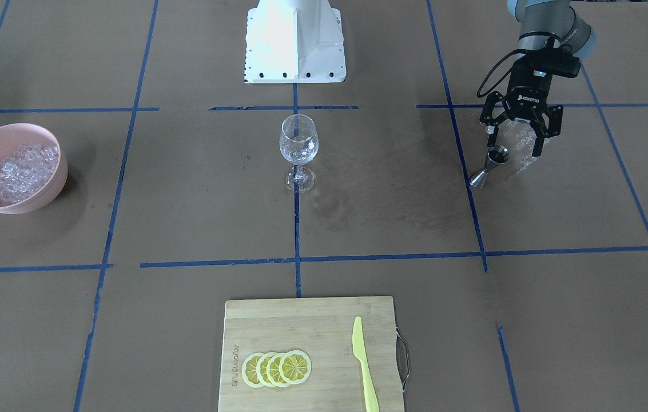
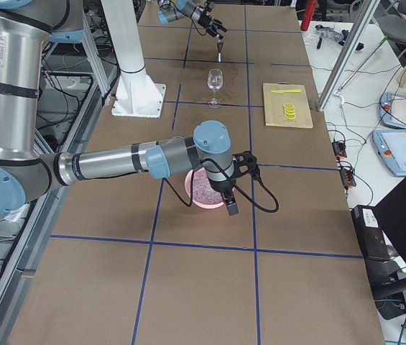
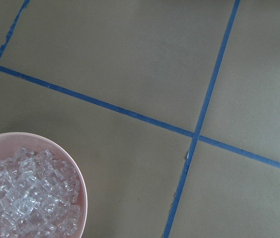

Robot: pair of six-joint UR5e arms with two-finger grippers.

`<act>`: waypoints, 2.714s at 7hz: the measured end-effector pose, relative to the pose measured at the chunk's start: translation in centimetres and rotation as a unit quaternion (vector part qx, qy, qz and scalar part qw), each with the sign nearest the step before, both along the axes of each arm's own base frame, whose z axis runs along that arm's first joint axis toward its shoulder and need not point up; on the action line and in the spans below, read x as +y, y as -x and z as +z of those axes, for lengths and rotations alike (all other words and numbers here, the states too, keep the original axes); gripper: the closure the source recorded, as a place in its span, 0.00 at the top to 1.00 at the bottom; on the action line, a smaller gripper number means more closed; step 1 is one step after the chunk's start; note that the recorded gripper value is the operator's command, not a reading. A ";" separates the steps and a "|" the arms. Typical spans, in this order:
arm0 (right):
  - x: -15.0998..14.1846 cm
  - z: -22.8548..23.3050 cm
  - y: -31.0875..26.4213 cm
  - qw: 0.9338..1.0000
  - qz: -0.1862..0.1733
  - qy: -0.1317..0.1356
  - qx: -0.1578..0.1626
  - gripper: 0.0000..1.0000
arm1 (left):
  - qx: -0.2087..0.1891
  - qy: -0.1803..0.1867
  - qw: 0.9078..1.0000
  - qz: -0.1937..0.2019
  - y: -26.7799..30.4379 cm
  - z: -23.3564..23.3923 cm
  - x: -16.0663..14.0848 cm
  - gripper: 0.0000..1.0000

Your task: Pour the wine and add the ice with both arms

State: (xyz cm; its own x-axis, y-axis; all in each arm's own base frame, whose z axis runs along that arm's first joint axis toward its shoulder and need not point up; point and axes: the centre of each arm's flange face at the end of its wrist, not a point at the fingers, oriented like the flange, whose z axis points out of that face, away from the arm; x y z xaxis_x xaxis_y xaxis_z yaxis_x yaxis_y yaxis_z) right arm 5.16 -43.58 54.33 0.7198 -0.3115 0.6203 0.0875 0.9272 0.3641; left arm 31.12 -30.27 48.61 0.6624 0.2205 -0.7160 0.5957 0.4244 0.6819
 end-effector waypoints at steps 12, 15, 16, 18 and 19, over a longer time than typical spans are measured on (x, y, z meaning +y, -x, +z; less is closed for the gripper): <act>0.1 0.0 0.0 1.000 0.000 0.001 0.000 1.00 | -0.021 0.000 0.998 -0.052 -8.5 6.4 1.8 0.52; 0.1 0.0 0.0 1.000 0.000 0.001 0.000 1.00 | -0.016 0.001 0.998 -0.053 -8.6 6.4 1.8 0.48; 0.1 0.0 0.0 1.000 0.000 0.001 0.000 1.00 | -0.016 0.001 0.998 -0.053 -8.6 6.4 1.8 0.48; 0.1 0.0 0.0 1.000 0.000 0.001 0.000 1.00 | -0.016 0.001 0.999 -0.051 -8.7 6.3 2.0 0.48; 0.1 0.0 0.0 1.000 0.000 0.001 0.000 1.00 | -0.016 0.001 0.999 -0.050 -8.8 6.3 2.1 0.48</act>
